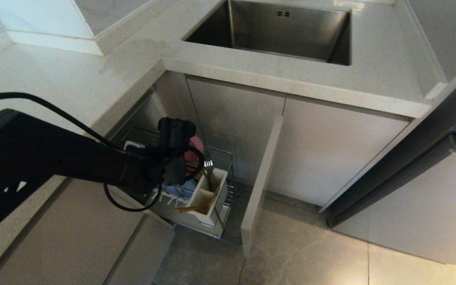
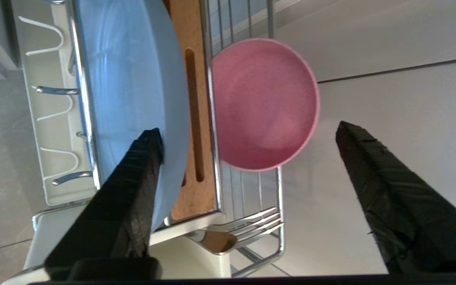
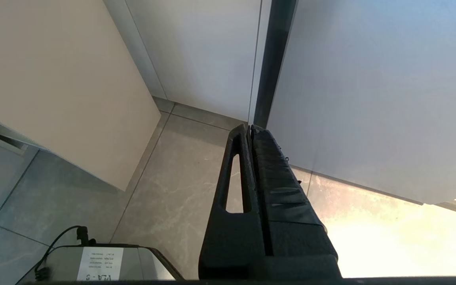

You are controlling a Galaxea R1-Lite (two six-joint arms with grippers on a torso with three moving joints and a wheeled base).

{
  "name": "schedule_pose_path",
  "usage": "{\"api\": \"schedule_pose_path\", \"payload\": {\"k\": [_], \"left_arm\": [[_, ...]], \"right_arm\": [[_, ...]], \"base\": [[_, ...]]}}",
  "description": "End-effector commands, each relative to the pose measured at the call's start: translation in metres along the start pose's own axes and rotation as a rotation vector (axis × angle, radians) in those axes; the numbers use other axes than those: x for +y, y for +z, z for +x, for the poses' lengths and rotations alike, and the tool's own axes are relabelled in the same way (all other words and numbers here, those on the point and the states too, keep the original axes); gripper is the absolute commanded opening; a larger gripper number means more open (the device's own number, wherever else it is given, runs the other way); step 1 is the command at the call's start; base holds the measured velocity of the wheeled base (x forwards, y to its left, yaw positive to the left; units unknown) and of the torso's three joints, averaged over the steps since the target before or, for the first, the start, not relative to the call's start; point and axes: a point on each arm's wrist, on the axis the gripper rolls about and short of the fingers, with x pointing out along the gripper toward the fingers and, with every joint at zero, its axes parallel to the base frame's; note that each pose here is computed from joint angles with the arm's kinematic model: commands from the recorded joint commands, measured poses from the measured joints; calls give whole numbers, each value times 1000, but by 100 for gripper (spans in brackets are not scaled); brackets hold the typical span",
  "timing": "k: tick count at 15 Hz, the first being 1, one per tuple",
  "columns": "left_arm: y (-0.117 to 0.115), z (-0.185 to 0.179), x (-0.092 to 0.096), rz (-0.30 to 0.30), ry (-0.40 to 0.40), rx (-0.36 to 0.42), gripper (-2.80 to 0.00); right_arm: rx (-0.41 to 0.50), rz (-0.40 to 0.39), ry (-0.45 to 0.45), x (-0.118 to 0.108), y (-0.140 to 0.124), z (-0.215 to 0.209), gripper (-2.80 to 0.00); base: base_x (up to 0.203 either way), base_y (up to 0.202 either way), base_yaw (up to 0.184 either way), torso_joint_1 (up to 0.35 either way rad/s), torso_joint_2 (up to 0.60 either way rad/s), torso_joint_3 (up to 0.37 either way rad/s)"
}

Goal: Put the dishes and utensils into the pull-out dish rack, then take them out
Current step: Take the plate out of the cupboard

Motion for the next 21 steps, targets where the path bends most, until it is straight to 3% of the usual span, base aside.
{"api": "schedule_pose_path", "payload": {"k": [1,5,11,14,18,21], "left_arm": [[2,-2,-5,-20,-14,-7,0],[8,-7,-15,-24,-39,-20,0],[4,-5,-10,-10,-22,-35,0],[-3,2,-1,8,3,-32,0],[-11,10,14,116,121,-13,0],[-8,7,10,114,131,-48,0]], "right_arm": [[1,0,0,0,0,0,-280],[2,0,0,0,0,0,-280],[2,0,0,0,0,0,-280],[2,0,0,0,0,0,-280],[1,0,0,0,0,0,-280],[1,0,0,0,0,0,-280]], "base": [[0,0,0,0,0,0],[0,0,0,0,0,0],[0,0,0,0,0,0],[0,0,0,0,0,0],[0,0,0,0,0,0],[0,0,0,0,0,0]]}}
